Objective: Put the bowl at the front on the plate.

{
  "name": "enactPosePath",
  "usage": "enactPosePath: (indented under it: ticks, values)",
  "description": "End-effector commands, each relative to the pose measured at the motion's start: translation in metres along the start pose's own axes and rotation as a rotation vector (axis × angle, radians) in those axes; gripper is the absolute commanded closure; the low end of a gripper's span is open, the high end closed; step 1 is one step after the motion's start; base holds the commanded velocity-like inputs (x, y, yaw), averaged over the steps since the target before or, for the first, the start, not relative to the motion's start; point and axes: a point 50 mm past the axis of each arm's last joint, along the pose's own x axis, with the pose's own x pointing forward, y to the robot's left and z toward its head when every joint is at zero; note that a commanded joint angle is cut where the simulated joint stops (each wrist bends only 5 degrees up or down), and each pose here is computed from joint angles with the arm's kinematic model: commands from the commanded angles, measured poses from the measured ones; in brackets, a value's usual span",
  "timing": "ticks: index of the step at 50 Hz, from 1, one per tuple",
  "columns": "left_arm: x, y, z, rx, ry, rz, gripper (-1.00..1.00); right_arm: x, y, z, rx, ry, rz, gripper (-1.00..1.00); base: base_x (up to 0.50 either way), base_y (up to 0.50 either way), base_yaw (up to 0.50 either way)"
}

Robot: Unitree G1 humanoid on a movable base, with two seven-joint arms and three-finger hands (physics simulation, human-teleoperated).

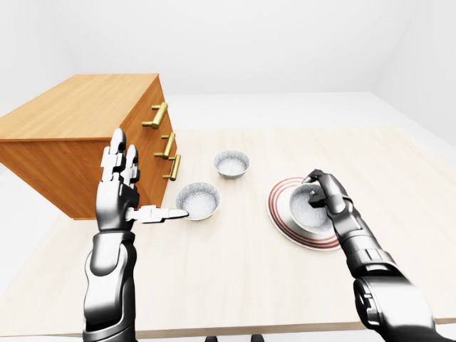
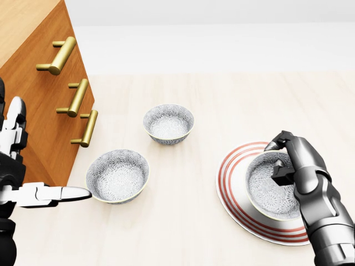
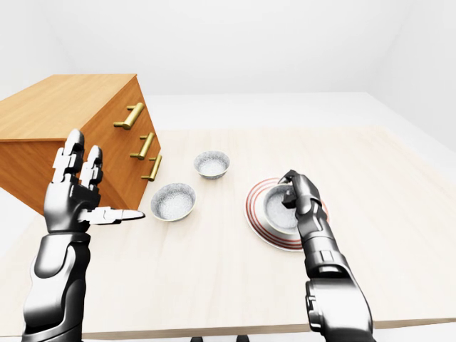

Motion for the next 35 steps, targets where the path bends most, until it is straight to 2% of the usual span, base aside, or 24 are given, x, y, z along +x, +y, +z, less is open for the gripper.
enactPosePath:
  ticks: [1,19,35]
  values:
    - [-0.001,0.0,-0.001,-0.001,0.005,-0.001,-1.0,0.002,0.001,-0.006,0.035,0.044,-0.013,1.0,0.0,0.0,0.0]
    - [0.0,-0.001,0.001,0.001,-0.004,-0.002,-1.0,0.002,0.003,-0.007,0.034,0.053,-0.013,1.0,0.0,0.0,0.0]
    - [-0.001,-0.002,-0.004,0.002,0.016,-0.005,-1.0,0.007,-0.001,0.007,0.057,0.035,-0.02,1.0,0.0,0.0,0.0]
